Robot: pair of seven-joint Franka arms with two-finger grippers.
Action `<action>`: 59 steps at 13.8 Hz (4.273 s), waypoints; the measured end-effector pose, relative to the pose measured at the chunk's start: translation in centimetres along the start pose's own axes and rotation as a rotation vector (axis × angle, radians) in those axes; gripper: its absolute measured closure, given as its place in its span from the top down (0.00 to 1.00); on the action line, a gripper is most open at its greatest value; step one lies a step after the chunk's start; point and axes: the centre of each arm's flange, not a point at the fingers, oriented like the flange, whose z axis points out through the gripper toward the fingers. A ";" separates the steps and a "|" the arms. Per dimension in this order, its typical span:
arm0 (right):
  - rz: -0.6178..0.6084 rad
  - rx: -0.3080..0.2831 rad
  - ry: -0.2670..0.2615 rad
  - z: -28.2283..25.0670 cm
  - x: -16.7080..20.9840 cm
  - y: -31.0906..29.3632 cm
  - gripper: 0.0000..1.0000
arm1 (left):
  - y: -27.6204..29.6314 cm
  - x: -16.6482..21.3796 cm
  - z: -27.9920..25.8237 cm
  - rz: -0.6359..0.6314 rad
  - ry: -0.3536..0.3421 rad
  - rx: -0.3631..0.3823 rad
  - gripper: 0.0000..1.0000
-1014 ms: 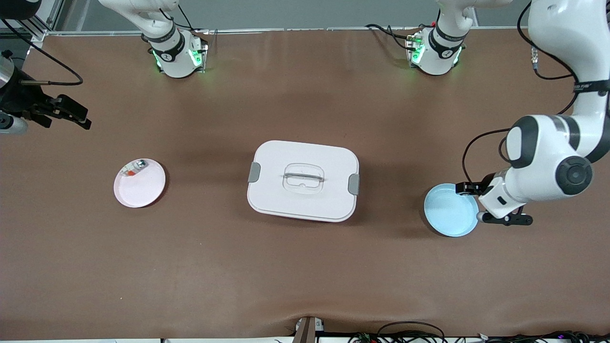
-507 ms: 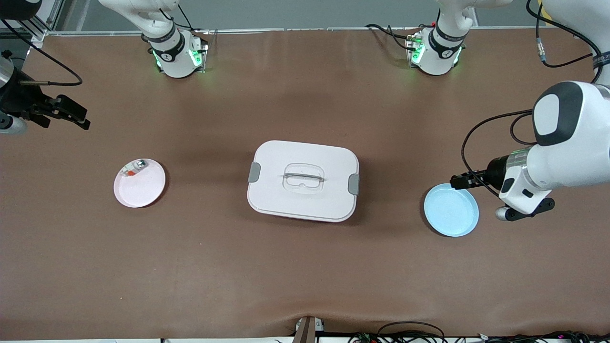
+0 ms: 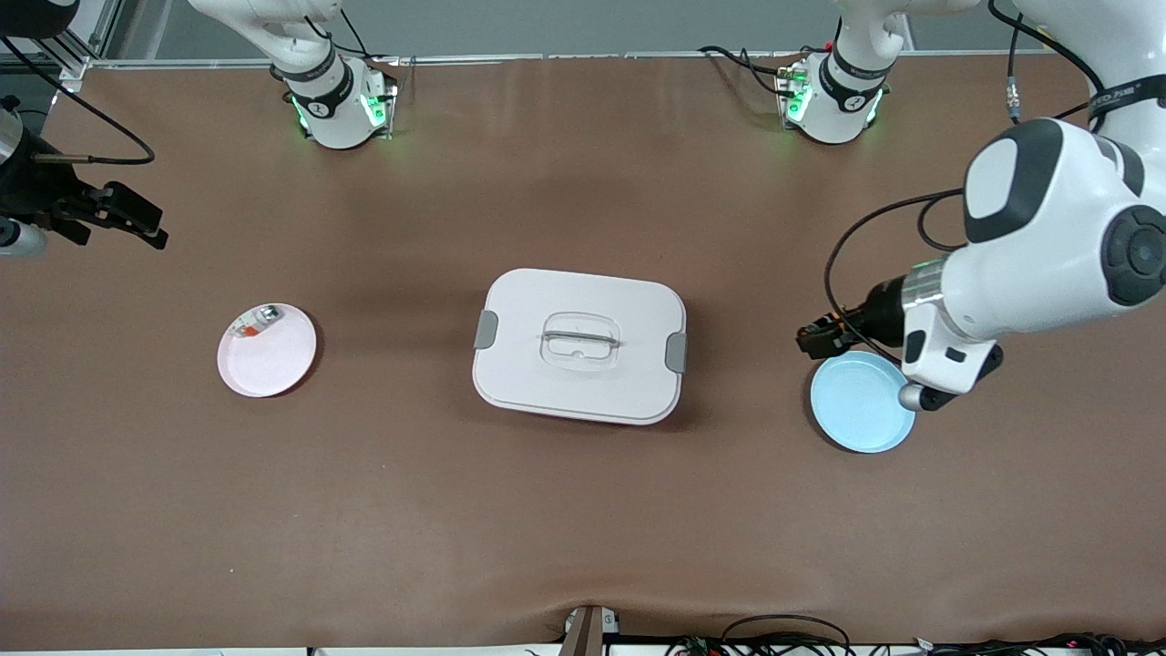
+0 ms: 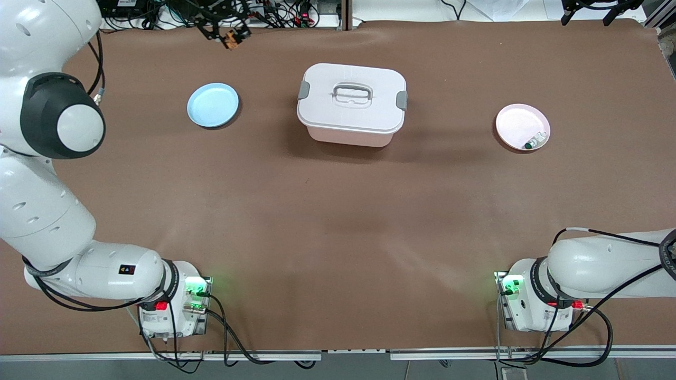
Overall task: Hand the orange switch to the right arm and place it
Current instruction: 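Lift the switch and carry it with the left gripper over the box, then hold the switch while the right gripper reaches toward it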
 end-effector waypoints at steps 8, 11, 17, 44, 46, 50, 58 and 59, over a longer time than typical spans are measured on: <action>-0.003 0.001 -0.029 1.7 1.1 0.0 1.00 | 5.6 -7.1 0.1 -0.450 -0.093 -0.103 0.72; -0.005 0.003 -0.045 3.1 2.6 0.1 1.00 | 8.5 -10.1 0.5 -0.580 -0.090 -0.180 0.72; -0.010 0.005 -0.088 5.6 4.1 -0.1 1.00 | 14.0 -17.3 3.4 -0.757 -0.135 -0.311 0.72; 0.093 0.779 -0.194 16.4 0.7 -21.7 1.00 | 19.3 -26.5 15.8 -0.801 -0.207 -0.294 0.72; 0.064 0.791 -0.181 16.4 0.0 -23.3 1.00 | 19.3 -26.5 15.8 -0.799 -0.203 -0.294 0.72; 0.055 0.826 -0.142 15.7 -1.3 -25.2 1.00 | 19.3 -26.5 15.8 -0.799 -0.203 -0.294 0.72; -0.064 0.945 -0.088 18.4 -3.9 -26.2 1.00 | 19.3 -26.5 15.8 -0.799 -0.203 -0.295 0.72; -0.065 0.944 -0.077 18.5 -4.0 -26.2 1.00 | 19.3 -26.5 15.7 -0.799 -0.204 -0.297 0.72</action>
